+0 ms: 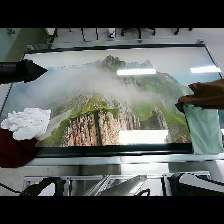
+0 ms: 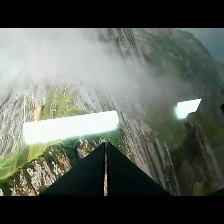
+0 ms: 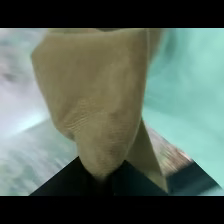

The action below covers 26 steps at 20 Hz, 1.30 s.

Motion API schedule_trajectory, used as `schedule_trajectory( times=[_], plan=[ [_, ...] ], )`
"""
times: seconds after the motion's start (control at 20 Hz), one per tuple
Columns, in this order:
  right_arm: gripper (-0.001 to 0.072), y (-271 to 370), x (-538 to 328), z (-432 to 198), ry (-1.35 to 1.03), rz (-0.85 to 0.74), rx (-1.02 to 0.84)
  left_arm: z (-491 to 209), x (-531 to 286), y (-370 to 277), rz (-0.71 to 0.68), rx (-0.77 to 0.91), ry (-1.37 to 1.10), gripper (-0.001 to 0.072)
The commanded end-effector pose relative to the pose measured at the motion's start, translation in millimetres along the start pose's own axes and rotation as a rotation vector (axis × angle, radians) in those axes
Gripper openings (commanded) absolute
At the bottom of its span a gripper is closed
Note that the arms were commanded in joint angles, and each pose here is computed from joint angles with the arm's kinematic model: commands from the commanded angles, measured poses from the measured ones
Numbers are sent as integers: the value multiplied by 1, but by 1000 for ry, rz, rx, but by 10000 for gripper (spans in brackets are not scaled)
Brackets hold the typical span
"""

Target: Fold the shirts.

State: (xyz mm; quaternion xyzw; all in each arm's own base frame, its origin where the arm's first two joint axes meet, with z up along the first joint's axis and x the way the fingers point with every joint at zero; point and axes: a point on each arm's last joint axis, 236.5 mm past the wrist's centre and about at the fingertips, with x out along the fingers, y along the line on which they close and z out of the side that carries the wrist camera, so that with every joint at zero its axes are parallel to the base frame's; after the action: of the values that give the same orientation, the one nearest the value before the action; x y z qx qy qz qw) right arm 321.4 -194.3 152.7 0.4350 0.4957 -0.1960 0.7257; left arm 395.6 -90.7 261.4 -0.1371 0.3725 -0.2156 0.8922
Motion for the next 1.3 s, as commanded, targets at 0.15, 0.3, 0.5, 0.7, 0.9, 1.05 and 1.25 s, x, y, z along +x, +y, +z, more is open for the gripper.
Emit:
schedule_trajectory(
  times=[0.15, 0.3, 0.5, 0.7, 0.9, 1.05, 1.25],
  plan=[
    [34, -104, 42, -67, 128, -319, 180, -12, 0, -2, -8, 1, 51, 14],
    [686, -122, 76, -81, 196, -336, 210, -16, -1, -3, -10, 1, 67, 14],
    [695, -123, 81, -77, 209, -336, 214, -20, -1, -3, -13, 0, 85, 14],
    [638, -85, 65, -50, 126, -214, 172, -20, -1, -3, -13, 1, 83, 14],
    [23, 23, 63, -49, 91, 162, -25, -22, -1, -5, -16, -25, 93, 14],
    [22, 83, 68, -88, 94, 215, -259, -33, 6, -23, -50, 4, 134, 14],
    [22, 150, 86, -207, 172, 309, -610, -95, 40, -63, -133, 31, 227, 14]
  ],
)
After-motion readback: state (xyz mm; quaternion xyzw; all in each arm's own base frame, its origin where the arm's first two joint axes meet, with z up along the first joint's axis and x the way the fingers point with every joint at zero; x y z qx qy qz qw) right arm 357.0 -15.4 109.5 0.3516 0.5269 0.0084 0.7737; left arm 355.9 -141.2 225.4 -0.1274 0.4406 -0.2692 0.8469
